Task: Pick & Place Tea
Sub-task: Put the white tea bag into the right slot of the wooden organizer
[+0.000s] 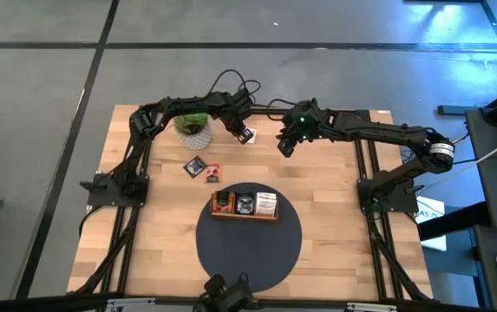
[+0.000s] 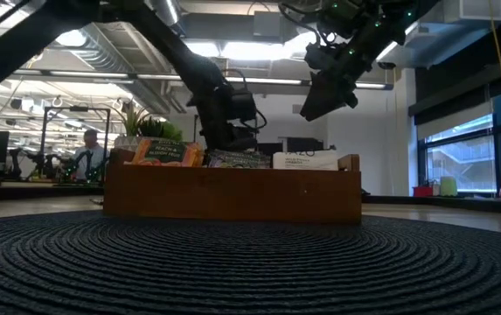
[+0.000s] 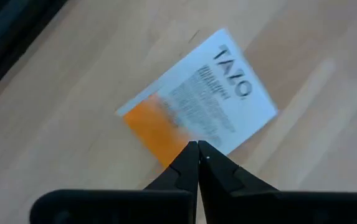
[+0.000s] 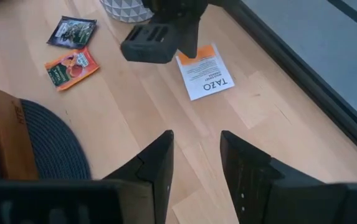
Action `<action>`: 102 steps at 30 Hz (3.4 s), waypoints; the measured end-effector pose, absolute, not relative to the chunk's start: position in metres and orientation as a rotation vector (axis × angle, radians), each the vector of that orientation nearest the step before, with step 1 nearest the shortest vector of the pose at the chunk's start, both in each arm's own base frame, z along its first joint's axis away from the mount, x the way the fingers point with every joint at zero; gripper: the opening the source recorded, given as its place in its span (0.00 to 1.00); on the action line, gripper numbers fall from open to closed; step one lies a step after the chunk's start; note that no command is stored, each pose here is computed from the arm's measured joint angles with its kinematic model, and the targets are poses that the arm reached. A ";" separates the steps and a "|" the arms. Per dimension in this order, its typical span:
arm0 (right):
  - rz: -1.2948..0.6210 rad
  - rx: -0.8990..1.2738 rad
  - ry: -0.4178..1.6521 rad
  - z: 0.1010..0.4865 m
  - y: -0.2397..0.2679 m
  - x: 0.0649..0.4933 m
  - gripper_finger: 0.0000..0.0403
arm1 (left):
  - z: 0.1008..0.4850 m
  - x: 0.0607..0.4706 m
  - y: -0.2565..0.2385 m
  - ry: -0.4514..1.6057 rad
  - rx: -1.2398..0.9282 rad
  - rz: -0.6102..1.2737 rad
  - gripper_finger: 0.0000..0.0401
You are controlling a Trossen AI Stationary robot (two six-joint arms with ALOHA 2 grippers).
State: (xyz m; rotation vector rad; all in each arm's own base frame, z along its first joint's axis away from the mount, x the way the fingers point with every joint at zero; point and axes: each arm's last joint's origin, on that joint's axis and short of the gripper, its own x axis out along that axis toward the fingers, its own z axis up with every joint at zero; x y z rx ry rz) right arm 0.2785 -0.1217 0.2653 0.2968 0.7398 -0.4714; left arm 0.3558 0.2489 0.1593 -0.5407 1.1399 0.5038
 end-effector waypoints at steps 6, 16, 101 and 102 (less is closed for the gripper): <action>-0.471 0.297 0.740 0.265 -0.122 0.279 0.33 | 0.149 0.354 0.248 1.197 -0.562 0.511 0.01; -0.470 0.298 0.743 0.265 -0.122 0.278 0.33 | 0.146 0.349 0.238 1.305 -0.555 0.504 0.01; -0.699 0.990 0.618 0.144 -0.090 0.237 0.47 | 0.137 0.459 0.108 1.025 -0.562 0.232 0.01; -0.696 0.976 0.621 0.144 -0.090 0.237 0.48 | 0.140 0.459 0.108 1.021 -0.538 0.249 0.01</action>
